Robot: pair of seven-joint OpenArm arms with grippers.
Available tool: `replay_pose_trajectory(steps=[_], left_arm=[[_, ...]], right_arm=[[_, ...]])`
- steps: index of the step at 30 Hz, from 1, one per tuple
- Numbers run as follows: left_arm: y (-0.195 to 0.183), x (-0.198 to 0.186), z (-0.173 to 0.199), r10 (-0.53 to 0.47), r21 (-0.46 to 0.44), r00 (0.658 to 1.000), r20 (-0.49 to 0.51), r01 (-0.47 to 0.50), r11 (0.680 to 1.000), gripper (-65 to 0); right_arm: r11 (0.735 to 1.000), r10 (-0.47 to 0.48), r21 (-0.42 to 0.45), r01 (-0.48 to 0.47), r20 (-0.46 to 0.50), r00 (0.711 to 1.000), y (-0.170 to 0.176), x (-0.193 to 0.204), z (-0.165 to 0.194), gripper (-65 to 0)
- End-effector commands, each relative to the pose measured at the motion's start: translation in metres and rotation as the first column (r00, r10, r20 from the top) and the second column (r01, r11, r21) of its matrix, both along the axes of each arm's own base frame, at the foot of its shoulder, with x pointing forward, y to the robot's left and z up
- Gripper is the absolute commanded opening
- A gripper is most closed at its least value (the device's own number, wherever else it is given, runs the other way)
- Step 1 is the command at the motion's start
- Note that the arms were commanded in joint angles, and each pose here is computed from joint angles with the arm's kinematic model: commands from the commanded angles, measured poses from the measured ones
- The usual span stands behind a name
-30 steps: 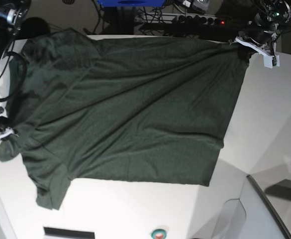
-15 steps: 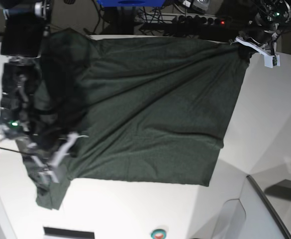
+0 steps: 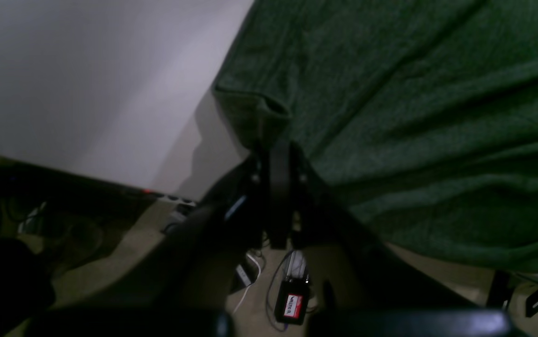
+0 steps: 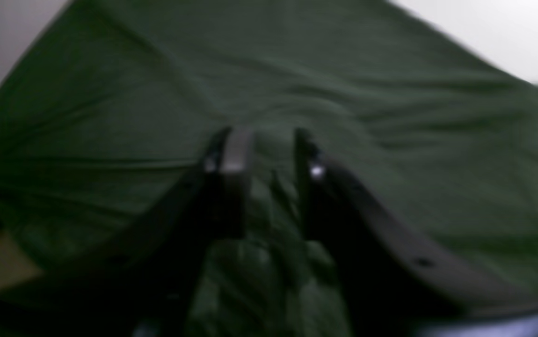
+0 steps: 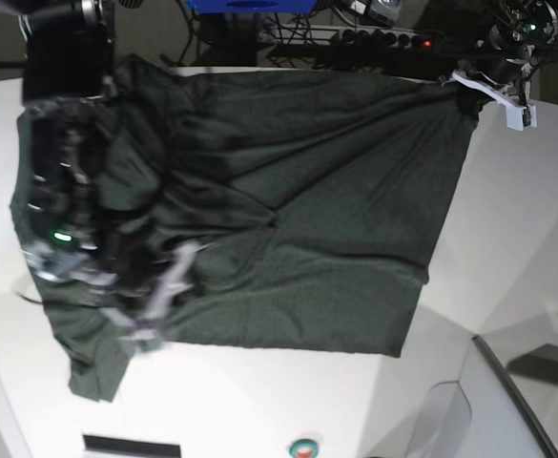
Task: Layout the t-shirt on the table in an organized manner, then fold the t-shirt properly
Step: 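Sweep the right gripper across the shirt's body to smooth it, holding with left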
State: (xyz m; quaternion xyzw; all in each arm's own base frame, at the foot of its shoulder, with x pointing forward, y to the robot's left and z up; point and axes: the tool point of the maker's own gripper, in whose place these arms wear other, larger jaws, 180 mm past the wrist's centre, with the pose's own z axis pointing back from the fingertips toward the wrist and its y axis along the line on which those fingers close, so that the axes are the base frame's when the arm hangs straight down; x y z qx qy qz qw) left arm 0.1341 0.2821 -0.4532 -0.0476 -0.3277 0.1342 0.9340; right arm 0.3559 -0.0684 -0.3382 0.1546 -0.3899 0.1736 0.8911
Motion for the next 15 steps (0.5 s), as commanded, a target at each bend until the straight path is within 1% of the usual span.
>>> replay_pose_trajectory(steps=[1,2,3,4,5,6,9,11,14,15], left_arm=[[0.006,0.004,0.009,-0.004,0.021,1.0,0.03,0.003,1.0,-65.0],[0.007,0.004,0.01,-0.002,0.024,0.999,0.032,0.001,1.0,-65.0],[0.007,0.004,0.01,-0.003,0.025,0.999,0.032,0.002,1.0,-65.0],[0.008,0.003,0.01,0.0,0.026,1.0,0.032,-0.001,1.0,-65.0],[0.009,0.003,0.01,0.002,0.027,0.999,0.032,-0.002,1.0,-65.0],[0.01,0.002,0.01,0.002,0.029,1.0,0.03,-0.003,1.0,-65.0],[0.01,0.003,0.011,0.002,0.03,1.0,0.031,-0.003,1.0,-65.0],[0.01,0.003,0.011,0.002,0.03,1.0,0.031,-0.003,1.0,-65.0],[0.009,0.003,0.011,0.0,0.029,1.0,0.031,-0.001,1.0,-65.0],[0.009,0.003,0.011,-0.001,0.029,1.0,0.031,0.0,1.0,-65.0]], right_arm=[[0.997,-0.075,0.005,0.075,0.035,0.997,-0.027,0.001,0.01,-40.1],[0.988,-0.157,0.002,0.157,0.027,0.987,-0.054,-0.007,0.006,-36.3],[0.973,-0.232,-0.001,0.232,0.016,0.973,-0.08,-0.015,0.003,-33.6],[0.95,-0.313,-0.009,0.313,-0.008,0.95,-0.107,-0.028,-0.005,-31.1],[0.921,-0.389,-0.018,0.389,-0.032,0.921,-0.133,-0.042,-0.014,-29.4],[0.883,-0.469,-0.027,0.468,-0.053,0.882,-0.161,-0.058,-0.021,-28.7],[0.774,-0.631,-0.048,0.631,-0.138,0.763,-0.216,-0.102,-0.049,-28.5],[0.71,-0.697,-0.053,0.702,-0.196,0.69,-0.24,-0.126,-0.068,-28.4],[0.62,-0.762,-0.054,0.783,-0.281,0.583,-0.261,-0.158,-0.095,-28.4],[0.596,-0.774,-0.053,0.801,-0.301,0.557,-0.265,-0.166,-0.101,-28.4]])
